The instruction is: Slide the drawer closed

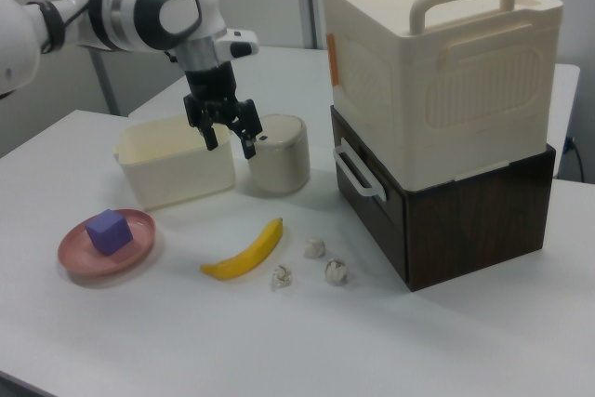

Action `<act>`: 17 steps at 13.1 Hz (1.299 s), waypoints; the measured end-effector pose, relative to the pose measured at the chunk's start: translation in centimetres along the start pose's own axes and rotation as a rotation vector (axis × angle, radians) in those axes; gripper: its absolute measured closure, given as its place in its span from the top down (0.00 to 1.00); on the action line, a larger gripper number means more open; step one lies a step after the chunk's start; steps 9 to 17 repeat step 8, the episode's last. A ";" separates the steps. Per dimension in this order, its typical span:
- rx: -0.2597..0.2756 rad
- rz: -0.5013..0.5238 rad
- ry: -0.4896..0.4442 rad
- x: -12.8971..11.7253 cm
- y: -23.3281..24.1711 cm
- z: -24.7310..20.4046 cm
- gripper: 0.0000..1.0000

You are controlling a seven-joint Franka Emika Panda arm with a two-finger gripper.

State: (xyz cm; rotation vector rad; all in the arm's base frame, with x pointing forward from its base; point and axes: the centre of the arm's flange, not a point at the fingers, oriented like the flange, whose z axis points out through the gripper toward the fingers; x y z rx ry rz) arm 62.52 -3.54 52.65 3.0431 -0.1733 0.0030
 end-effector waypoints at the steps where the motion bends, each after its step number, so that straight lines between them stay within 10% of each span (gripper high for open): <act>1: 0.002 0.001 0.003 -0.8 0.1 -0.8 1.00; 17: 0.010 0.002 -0.007 -3.4 -2.3 -1.4 1.00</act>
